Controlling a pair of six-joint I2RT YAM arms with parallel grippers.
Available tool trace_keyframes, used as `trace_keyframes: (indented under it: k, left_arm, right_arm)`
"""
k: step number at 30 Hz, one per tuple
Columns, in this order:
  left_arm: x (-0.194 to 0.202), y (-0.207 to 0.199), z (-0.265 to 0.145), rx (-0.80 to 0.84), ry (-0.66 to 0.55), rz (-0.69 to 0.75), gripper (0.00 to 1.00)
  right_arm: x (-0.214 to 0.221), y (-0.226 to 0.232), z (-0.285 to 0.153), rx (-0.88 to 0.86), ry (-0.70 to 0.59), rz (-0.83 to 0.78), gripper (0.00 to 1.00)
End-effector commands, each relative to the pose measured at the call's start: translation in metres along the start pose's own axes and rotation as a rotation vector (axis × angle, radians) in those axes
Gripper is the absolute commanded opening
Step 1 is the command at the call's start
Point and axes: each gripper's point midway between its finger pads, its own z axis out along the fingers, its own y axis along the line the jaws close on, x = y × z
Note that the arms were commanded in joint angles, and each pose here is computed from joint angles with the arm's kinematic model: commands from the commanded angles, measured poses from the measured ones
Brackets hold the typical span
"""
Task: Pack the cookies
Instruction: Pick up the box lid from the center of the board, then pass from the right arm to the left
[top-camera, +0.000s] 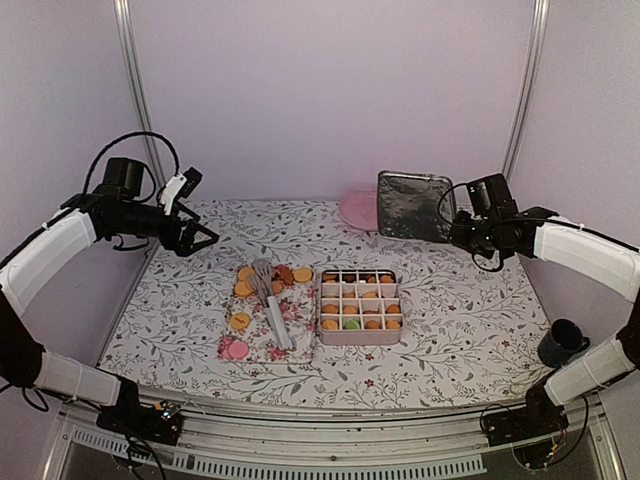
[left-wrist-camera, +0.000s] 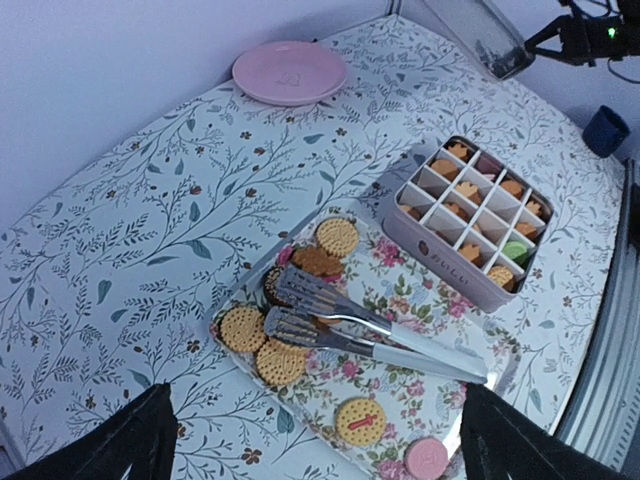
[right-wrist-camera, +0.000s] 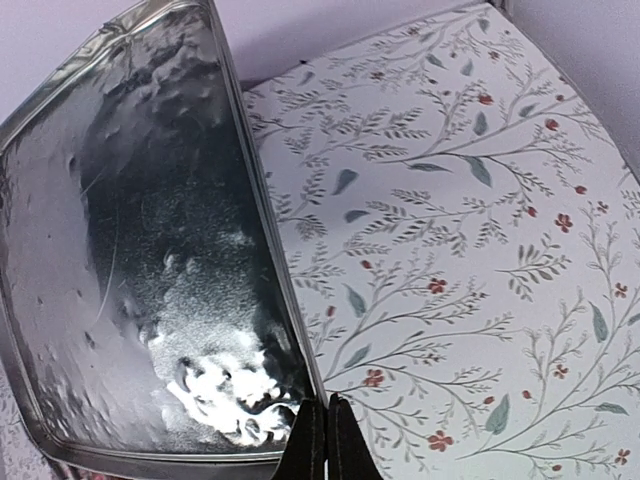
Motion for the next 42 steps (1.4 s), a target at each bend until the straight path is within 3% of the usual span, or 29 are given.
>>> trace_keyframes:
  k: [1,10,18,24,29,35,39,42]
  left_arm:
    - [-0.032,-0.03,0.009,0.149,-0.068,-0.047,0.99]
    - [-0.069,-0.081,0.013,0.436,-0.132,-0.101,0.93]
    - [-0.076,-0.085,0.013,0.478,-0.187,-0.197,0.94]
    - [-0.075,-0.085,0.015,0.497,-0.185,-0.252,0.88]
    - [-0.078,-0.082,0.015,0.516,-0.193,-0.294,0.7]
    - [-0.076,-0.07,0.013,0.516,-0.208,-0.34,0.34]
    - [-0.072,-0.063,0.013,0.478,-0.212,-0.345,0.05]
    - [-0.071,-0.056,0.015,0.437,-0.212,-0.34,0.0]
  right_arm:
    - [-0.008,0.068,-0.041,-0.241,-0.085,0.024,0.0]
    - [0.037,0.182,-0.084,-0.516,-0.133,-0.042,0.0]
    - [0.062,0.251,-0.087,-0.599,-0.111,-0.072,0.0]
    - [0.078,0.273,-0.087,-0.626,-0.114,-0.095,0.0]
    - [0.094,0.287,-0.085,-0.632,-0.108,-0.115,0.0]
    - [0.101,0.3,-0.091,-0.64,-0.134,-0.15,0.0]
    - [0.103,0.305,-0.099,-0.653,-0.156,-0.161,0.0]
    - [0.104,0.309,-0.106,-0.668,-0.176,-0.177,0.0]
